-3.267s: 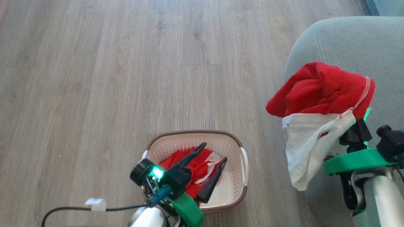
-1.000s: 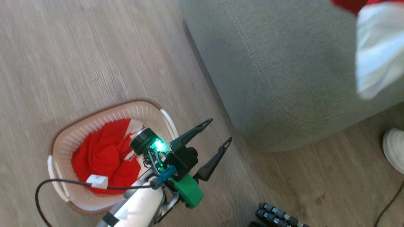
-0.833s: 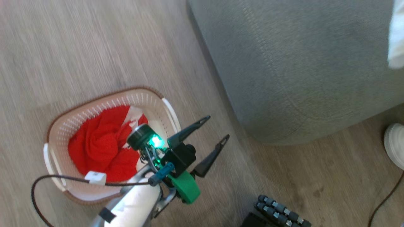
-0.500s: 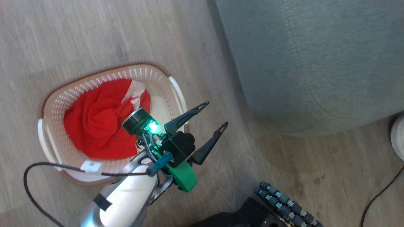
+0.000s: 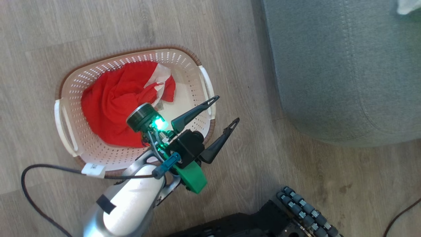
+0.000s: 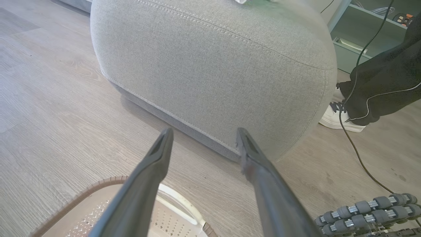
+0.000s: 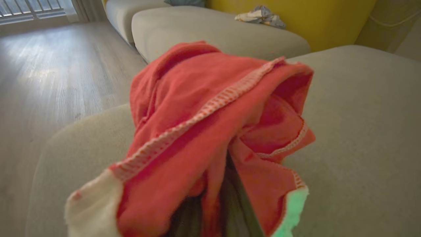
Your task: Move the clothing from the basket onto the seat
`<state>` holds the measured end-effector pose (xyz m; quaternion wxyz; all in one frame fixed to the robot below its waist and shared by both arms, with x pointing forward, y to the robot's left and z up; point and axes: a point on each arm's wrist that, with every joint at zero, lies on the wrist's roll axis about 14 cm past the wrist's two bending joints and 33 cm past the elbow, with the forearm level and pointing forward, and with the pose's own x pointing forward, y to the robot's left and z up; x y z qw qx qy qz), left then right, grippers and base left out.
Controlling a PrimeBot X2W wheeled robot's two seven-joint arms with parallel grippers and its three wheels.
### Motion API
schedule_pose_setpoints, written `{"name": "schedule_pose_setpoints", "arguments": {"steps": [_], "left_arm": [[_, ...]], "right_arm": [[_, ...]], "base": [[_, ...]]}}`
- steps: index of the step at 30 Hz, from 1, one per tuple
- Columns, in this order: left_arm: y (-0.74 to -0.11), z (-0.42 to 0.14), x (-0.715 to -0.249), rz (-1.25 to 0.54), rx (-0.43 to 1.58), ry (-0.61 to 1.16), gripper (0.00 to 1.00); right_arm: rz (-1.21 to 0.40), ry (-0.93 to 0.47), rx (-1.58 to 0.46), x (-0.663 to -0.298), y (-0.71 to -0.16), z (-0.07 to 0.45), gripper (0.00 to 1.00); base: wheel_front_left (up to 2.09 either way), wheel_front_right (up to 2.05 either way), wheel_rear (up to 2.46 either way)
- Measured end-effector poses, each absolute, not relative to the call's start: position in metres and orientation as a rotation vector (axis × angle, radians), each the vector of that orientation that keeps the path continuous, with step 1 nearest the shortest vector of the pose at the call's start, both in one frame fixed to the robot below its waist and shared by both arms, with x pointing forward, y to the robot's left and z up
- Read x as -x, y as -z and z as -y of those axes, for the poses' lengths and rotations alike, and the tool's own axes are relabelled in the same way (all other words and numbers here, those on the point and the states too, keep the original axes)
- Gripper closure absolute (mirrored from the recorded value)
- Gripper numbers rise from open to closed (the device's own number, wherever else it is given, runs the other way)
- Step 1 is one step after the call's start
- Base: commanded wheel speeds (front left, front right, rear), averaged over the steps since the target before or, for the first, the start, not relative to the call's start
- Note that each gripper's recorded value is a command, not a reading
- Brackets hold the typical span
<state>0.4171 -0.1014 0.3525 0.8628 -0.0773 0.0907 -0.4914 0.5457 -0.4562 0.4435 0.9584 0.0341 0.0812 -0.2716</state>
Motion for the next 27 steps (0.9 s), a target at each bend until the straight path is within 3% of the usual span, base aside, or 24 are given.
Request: {"name": "schedule_pose_setpoints", "arguments": {"steps": [4, 12, 13, 14, 15, 27], "left_arm": [[-0.350, 0.096, -0.421, -0.197, 0.162, 1.007, 0.00], [-0.357, 0.097, -0.423, -0.178, 0.154, 1.004, 0.00], [-0.359, 0.097, -0.423, -0.174, 0.151, 1.004, 0.00], [-0.362, 0.097, -0.423, -0.169, 0.150, 1.004, 0.00], [-0.364, 0.098, -0.423, -0.163, 0.149, 1.004, 0.00], [-0.418, 0.104, -0.422, -0.062, 0.141, 0.993, 0.00]], "right_arm": [[-0.308, 0.563, -0.083, -0.536, -0.410, 0.456, 1.00], [-0.347, 0.549, -0.081, -0.535, -0.406, 0.450, 1.00], [-0.342, 0.553, -0.080, -0.534, -0.409, 0.451, 0.89], [-0.332, 0.558, -0.077, -0.533, -0.412, 0.453, 0.56], [-0.325, 0.562, -0.075, -0.531, -0.416, 0.455, 0.00], [-0.264, 0.536, -0.008, -0.510, -0.464, 0.458, 0.00]], "base": [[0.00, 0.00, 0.00], [0.00, 0.00, 0.00], [0.00, 0.00, 0.00], [0.00, 0.00, 0.00], [0.00, 0.00, 0.00], [0.00, 0.00, 0.00]]}}
